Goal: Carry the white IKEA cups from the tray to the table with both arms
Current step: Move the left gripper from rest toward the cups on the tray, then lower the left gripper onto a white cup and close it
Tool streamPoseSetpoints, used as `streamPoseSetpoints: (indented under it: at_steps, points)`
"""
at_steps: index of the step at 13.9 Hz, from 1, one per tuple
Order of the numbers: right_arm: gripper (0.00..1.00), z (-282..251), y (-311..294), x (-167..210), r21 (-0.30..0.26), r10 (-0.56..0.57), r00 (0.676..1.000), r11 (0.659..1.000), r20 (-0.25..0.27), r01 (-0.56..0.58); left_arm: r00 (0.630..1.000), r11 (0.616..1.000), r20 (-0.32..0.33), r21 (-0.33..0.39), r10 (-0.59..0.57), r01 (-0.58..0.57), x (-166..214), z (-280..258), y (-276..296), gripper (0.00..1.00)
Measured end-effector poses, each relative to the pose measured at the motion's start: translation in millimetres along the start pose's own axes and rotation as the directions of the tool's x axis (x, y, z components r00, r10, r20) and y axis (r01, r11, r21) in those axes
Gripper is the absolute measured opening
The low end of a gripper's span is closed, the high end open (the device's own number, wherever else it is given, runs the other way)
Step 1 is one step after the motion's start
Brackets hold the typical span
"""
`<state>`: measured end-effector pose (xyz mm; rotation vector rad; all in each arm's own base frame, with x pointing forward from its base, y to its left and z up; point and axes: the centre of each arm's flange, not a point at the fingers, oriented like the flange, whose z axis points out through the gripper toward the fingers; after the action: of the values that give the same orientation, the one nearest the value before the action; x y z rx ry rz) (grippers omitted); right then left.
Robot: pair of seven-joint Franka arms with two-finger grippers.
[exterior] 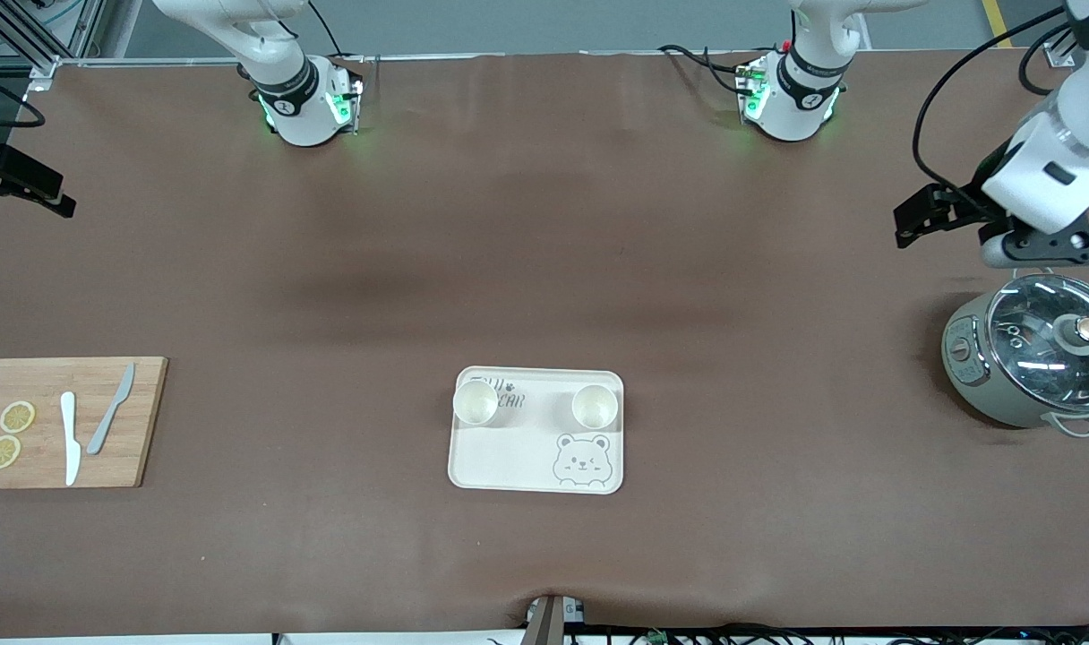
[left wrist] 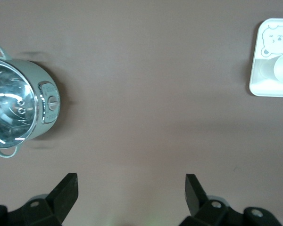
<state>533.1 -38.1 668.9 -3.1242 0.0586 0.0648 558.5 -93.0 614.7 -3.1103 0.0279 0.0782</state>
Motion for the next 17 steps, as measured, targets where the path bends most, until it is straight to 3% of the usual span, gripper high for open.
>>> streamPoseSetpoints:
  at_steps: [4, 10, 17]
  points:
    - [1.0, -1.6, 0.6, 0.2, 0.0, 0.001, 1.0, 1.0, -0.004, -0.001, 0.998, 0.999, 0.047, -0.002, 0.052, -0.052, 15.7, 35.2, 36.9, 1.0]
    - [1.0, 0.0, 0.8, 1.4, 0.0, 0.002, 1.0, 1.0, -0.001, -0.002, 0.999, 0.999, 0.017, -0.001, 0.047, -0.047, 37.2, 90.3, 125.3, 1.0]
    - [1.0, -0.1, 1.0, 1.4, 0.0, 0.002, 1.0, 1.0, -0.001, -0.002, 0.995, 0.994, 0.003, -0.02, -0.104, 0.104, 36.9, 160.7, 232.6, 1.0]
